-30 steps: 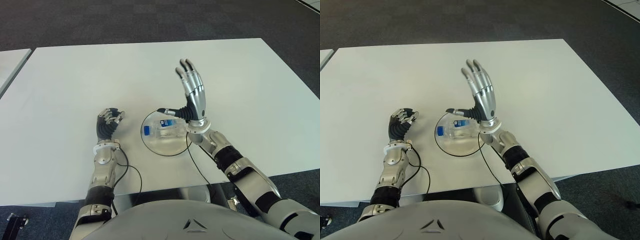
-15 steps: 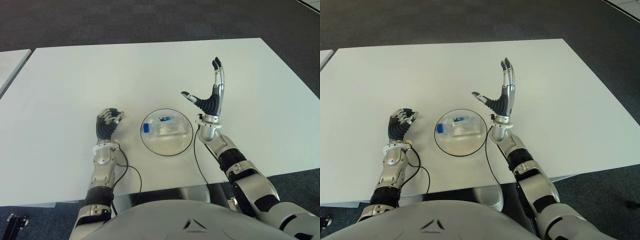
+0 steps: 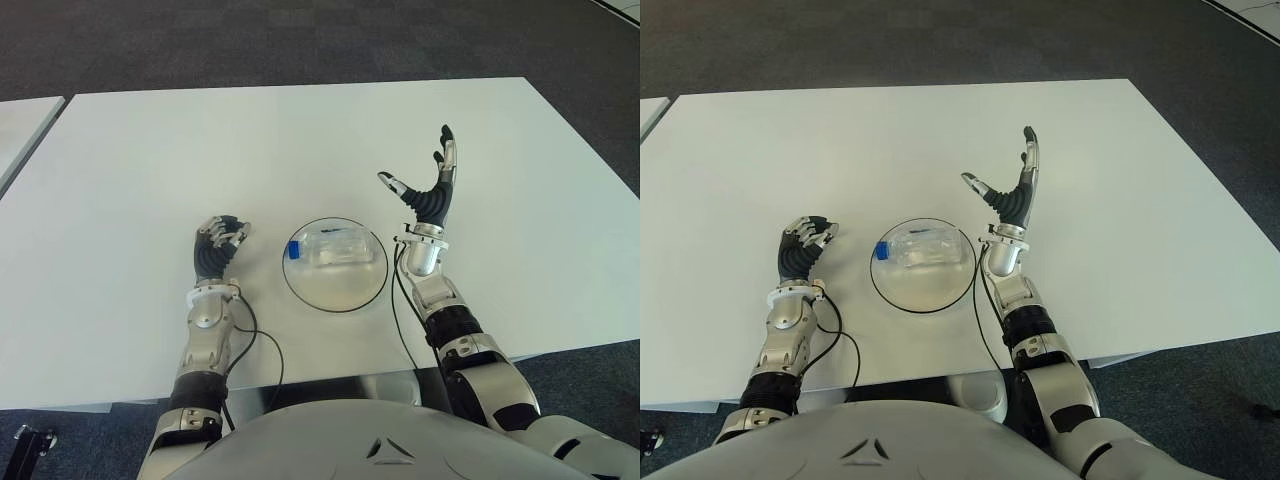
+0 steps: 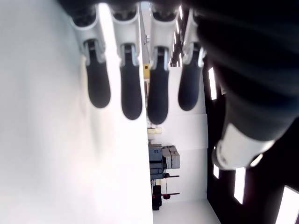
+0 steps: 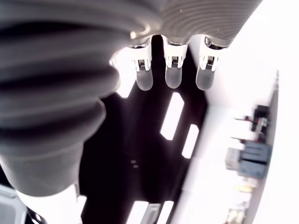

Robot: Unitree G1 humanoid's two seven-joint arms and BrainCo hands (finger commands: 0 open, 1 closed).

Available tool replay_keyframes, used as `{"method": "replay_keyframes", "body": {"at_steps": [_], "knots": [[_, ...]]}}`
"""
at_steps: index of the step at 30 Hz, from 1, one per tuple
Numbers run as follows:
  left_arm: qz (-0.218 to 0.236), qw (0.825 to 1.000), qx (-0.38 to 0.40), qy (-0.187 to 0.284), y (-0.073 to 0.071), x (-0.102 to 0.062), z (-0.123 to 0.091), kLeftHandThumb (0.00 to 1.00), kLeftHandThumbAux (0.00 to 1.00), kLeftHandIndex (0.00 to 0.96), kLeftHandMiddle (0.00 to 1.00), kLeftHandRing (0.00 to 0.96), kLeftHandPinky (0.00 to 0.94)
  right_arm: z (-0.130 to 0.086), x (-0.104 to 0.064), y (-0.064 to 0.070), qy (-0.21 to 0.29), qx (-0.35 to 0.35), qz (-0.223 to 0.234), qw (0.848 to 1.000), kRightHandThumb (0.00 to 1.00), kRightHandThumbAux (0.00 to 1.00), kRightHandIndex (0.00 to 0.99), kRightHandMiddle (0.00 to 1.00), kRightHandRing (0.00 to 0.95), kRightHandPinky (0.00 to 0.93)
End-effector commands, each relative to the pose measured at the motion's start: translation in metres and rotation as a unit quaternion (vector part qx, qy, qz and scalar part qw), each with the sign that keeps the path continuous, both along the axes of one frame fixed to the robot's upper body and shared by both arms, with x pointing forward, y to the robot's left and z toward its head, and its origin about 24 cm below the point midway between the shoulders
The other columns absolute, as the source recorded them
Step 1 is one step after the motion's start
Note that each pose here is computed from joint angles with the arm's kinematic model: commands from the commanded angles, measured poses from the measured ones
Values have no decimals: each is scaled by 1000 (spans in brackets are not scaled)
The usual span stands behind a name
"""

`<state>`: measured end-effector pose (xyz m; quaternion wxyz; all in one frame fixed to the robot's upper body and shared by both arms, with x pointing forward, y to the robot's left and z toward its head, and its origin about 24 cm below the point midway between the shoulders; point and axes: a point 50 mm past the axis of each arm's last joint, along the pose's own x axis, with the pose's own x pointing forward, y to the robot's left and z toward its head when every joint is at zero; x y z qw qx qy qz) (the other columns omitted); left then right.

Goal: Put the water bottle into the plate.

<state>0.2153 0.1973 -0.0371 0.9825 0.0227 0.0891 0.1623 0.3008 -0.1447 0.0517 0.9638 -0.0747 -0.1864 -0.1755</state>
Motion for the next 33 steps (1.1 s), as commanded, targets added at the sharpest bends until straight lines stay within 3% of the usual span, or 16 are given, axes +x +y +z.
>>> {"method": "replay_keyframes", "body": {"at_steps": [1, 10, 21, 31, 33], "knots": [[5, 996, -21, 86, 0, -22, -28, 703, 719, 429, 461, 435, 433, -11, 1, -10, 51, 85, 20, 995, 15, 807, 0, 0, 3, 77], [3, 996, -24, 81, 0, -22, -27, 704, 719, 429, 460, 434, 437, -27, 1, -22, 104, 166, 66, 978, 90, 830, 40, 42, 45, 104], [4, 997, -23, 78, -1, -22, -26, 706, 718, 429, 466, 448, 456, -49, -4, -32, 155, 210, 122, 958, 261, 879, 170, 212, 238, 343], [0, 997, -22, 70, -2, -22, -25, 708, 716, 430, 474, 458, 462, -58, -9, -32, 199, 203, 124, 951, 270, 936, 335, 351, 396, 467], [-1, 997, -22, 70, -1, -22, -25, 708, 717, 430, 477, 458, 457, -60, -11, -32, 208, 198, 119, 951, 521, 816, 388, 443, 461, 524]]}}
